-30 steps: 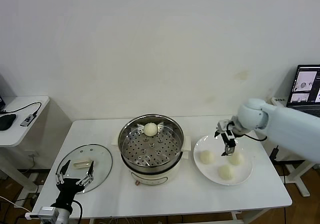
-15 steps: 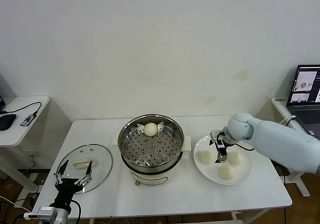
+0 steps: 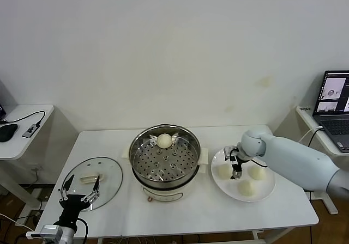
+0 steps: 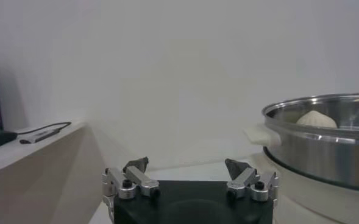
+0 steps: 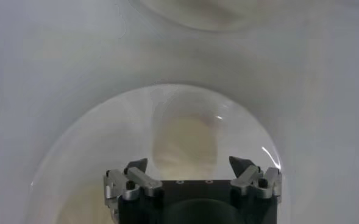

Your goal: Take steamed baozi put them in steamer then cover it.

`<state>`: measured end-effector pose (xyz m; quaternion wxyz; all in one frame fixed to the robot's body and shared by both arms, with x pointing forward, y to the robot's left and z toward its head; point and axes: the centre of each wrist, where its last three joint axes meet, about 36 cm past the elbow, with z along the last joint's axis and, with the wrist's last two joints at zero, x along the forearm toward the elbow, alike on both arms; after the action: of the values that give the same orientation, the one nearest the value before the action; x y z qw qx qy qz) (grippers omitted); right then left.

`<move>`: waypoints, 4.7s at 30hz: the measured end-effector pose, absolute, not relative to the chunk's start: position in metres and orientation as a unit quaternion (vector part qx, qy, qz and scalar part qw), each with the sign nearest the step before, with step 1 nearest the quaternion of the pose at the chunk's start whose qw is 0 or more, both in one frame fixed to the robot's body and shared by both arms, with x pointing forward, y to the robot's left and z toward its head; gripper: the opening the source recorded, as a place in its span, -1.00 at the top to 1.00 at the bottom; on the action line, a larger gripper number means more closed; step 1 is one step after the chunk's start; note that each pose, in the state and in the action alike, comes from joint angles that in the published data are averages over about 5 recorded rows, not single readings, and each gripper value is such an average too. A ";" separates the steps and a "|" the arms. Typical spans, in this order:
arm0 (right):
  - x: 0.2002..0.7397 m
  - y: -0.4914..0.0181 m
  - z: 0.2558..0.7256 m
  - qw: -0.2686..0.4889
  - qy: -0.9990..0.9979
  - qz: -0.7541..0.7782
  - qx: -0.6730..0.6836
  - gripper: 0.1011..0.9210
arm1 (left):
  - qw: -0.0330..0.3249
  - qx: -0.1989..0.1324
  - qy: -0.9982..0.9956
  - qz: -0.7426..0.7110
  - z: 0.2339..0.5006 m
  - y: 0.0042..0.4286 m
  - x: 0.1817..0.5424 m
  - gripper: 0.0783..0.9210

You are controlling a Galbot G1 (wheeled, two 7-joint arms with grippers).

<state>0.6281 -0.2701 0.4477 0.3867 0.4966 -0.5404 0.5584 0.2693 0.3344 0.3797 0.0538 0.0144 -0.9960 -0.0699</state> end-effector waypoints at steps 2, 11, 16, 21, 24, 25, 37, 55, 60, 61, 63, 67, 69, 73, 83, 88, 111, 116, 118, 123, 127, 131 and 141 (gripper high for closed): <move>0.629 -0.270 0.447 0.387 -0.541 0.558 0.496 -0.48 | 0.054 0.015 -0.996 -0.070 0.379 0.334 0.269 -0.77; 0.631 -0.271 0.451 0.385 -0.541 0.558 0.498 -0.22 | 0.053 0.011 -0.996 -0.068 0.379 0.331 0.270 -0.77; 0.634 -0.274 0.464 0.383 -0.546 0.556 0.497 -0.18 | 0.049 0.009 -0.996 -0.069 0.381 0.331 0.272 -0.77; 0.635 -0.282 0.490 0.380 -0.556 0.551 0.492 -0.18 | 0.048 0.007 -0.996 -0.070 0.384 0.331 0.273 -0.77; 0.635 -0.289 0.513 0.378 -0.565 0.548 0.488 -0.19 | 0.048 0.007 -0.996 -0.071 0.385 0.332 0.273 -0.77; 0.635 -0.291 0.521 0.377 -0.567 0.547 0.487 -0.19 | 0.049 0.007 -0.996 -0.071 0.385 0.332 0.273 -0.77; 0.631 -0.256 0.647 0.325 -0.600 0.550 0.481 -0.22 | 0.054 0.000 -0.996 -0.065 0.383 0.335 0.274 -0.77; 0.628 -0.082 0.670 0.304 -0.614 0.508 0.523 -0.22 | 0.055 0.007 -0.997 -0.050 0.376 0.335 0.276 -0.77; 0.633 -0.042 0.650 0.313 -0.612 0.499 0.527 -0.22 | 0.053 0.007 -0.997 -0.048 0.375 0.334 0.276 -0.77; 0.634 -0.034 0.646 0.315 -0.611 0.498 0.528 -0.22 | 0.053 0.007 -0.997 -0.048 0.375 0.334 0.277 -0.77; 0.635 -0.020 0.637 0.319 -0.609 0.495 0.531 -0.22 | 0.053 0.008 -0.997 -0.047 0.374 0.333 0.277 -0.77; 0.636 0.006 0.621 0.326 -0.605 0.492 0.534 -0.22 | 0.052 0.008 -0.998 -0.046 0.374 0.332 0.276 -0.77; 0.636 0.016 0.613 0.329 -0.603 0.491 0.535 -0.22 | 0.051 0.009 -0.998 -0.046 0.373 0.332 0.276 -0.77; 0.637 0.030 0.600 0.337 -0.599 0.490 0.536 -0.22 | 0.049 0.009 -0.998 -0.045 0.373 0.332 0.276 -0.77; 0.635 0.049 0.579 0.346 -0.594 0.491 0.535 -0.29 | 0.047 0.009 -0.998 -0.044 0.371 0.331 0.276 -0.77; 0.636 0.049 0.576 0.347 -0.592 0.497 0.532 -0.60 | 0.046 0.010 -0.998 -0.045 0.369 0.331 0.275 -0.77; 0.615 -0.126 0.665 0.351 -0.541 0.534 0.546 -0.76 | 0.047 0.003 -0.997 -0.055 0.372 0.330 0.270 -0.77; 0.603 -0.194 0.662 0.362 -0.535 0.543 0.537 -0.76 | 0.048 0.003 -0.997 -0.058 0.372 0.330 0.268 -0.77; 0.598 -0.217 0.657 0.364 -0.530 0.547 0.535 -0.76 | 0.049 0.003 -0.997 -0.058 0.371 0.329 0.267 -0.77; 0.584 -0.267 0.640 0.371 -0.522 0.557 0.529 -0.76 | 0.050 0.004 -0.997 -0.057 0.370 0.326 0.265 -0.77; 0.575 -0.296 0.619 0.378 -0.516 0.563 0.524 -0.76 | 0.048 0.004 -0.997 -0.057 0.371 0.325 0.265 -0.77; 0.567 -0.315 0.597 0.385 -0.510 0.567 0.519 -0.76 | 0.048 0.005 -0.997 -0.058 0.372 0.325 0.264 -0.77; 0.560 -0.339 0.542 0.402 -0.503 0.566 0.515 -0.76 | 0.049 0.010 -0.997 -0.060 0.371 0.327 0.264 -0.77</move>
<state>0.5601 -0.3394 0.5420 0.4018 0.5147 -0.5030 0.5662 0.2645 0.3269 0.3712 0.0485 0.0102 -0.9970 -0.0597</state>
